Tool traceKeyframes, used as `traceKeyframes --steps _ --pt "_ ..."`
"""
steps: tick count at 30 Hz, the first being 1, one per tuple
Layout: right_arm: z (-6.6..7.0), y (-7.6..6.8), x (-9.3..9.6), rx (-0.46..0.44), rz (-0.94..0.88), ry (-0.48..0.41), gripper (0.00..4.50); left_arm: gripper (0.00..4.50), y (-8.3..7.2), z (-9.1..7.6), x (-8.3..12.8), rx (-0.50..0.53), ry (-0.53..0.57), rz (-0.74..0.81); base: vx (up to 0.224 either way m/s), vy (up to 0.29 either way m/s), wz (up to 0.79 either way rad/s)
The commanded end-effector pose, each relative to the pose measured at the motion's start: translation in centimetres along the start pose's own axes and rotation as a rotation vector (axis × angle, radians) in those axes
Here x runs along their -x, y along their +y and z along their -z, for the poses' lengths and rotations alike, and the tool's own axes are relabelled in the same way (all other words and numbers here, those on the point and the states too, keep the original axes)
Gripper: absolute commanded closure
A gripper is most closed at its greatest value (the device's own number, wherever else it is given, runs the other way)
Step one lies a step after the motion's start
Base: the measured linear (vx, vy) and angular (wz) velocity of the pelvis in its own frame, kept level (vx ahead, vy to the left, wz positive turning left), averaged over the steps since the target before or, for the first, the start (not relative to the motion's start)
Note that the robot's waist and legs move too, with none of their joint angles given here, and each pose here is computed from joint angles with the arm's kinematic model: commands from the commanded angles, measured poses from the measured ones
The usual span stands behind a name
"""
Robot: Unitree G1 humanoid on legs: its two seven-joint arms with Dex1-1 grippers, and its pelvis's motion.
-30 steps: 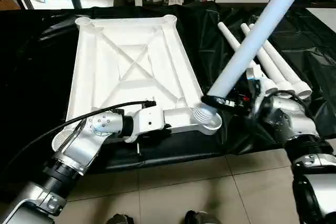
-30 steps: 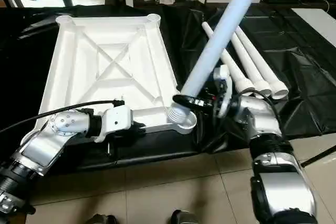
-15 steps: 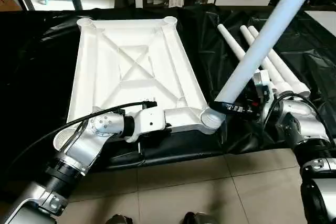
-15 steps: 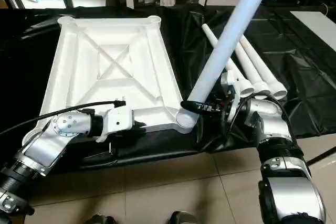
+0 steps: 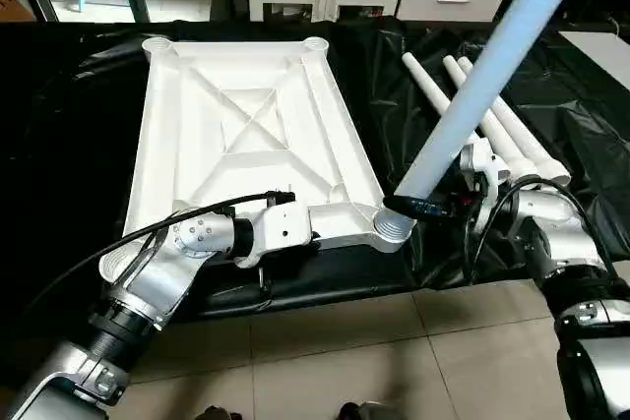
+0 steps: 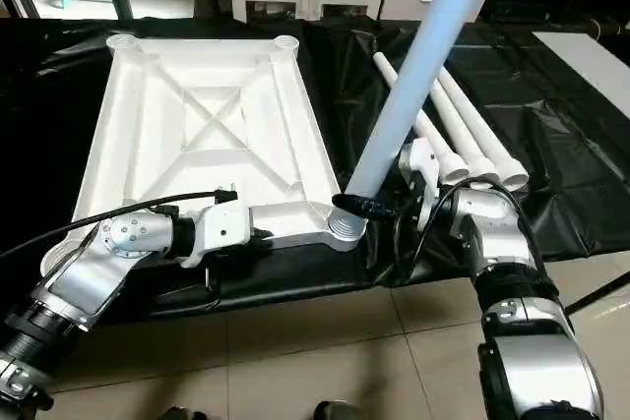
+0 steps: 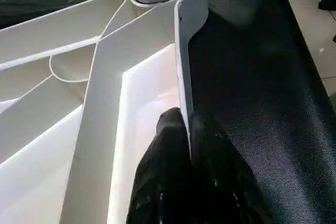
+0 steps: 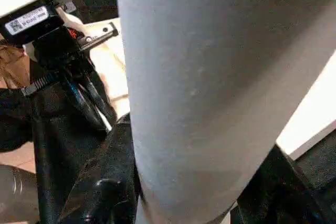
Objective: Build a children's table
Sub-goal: Insert table leg to table base
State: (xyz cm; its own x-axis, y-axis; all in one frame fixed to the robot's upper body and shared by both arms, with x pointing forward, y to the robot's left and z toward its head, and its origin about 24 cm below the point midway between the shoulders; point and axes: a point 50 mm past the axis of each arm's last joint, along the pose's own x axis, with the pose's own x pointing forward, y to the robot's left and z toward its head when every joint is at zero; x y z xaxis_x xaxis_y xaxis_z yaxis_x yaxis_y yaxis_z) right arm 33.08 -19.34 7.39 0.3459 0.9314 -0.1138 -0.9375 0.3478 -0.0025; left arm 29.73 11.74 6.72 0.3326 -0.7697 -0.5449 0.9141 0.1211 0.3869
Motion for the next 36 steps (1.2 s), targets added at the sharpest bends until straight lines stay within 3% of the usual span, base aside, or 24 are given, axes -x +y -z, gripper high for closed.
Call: traceKeyframes --steps 1,5,10,15,27,36 --pt "3.6 0.9 1.5 -0.104 0.05 0.154 2.64 4.5 -1.5 1.2 -0.6 0.021 0.053 0.072 0.0 0.0 0.0" --pt "5.2 1.4 1.8 -0.15 0.126 0.131 2.64 4.5 -1.5 1.3 -0.5 0.023 0.054 0.065 0.0 0.0 0.0" --pt "6.3 1.7 1.3 -0.202 0.261 0.068 2.64 4.5 -1.8 1.4 -0.5 0.03 0.058 0.07 0.0 0.0 0.0" --pt "7.4 2.3 0.9 -0.231 0.315 0.067 2.64 4.5 -2.0 1.6 -0.5 0.035 0.066 0.079 0.0 0.0 0.0" --pt "7.7 2.1 0.5 -0.231 0.366 0.116 2.64 4.5 -1.4 2.1 0.1 0.01 0.134 0.072 0.0 0.0 0.0" --pt "8.5 2.4 -0.9 -0.235 0.455 0.172 2.64 4.5 -0.9 2.5 0.5 0.013 0.188 0.012 -0.006 0.001 -0.01"
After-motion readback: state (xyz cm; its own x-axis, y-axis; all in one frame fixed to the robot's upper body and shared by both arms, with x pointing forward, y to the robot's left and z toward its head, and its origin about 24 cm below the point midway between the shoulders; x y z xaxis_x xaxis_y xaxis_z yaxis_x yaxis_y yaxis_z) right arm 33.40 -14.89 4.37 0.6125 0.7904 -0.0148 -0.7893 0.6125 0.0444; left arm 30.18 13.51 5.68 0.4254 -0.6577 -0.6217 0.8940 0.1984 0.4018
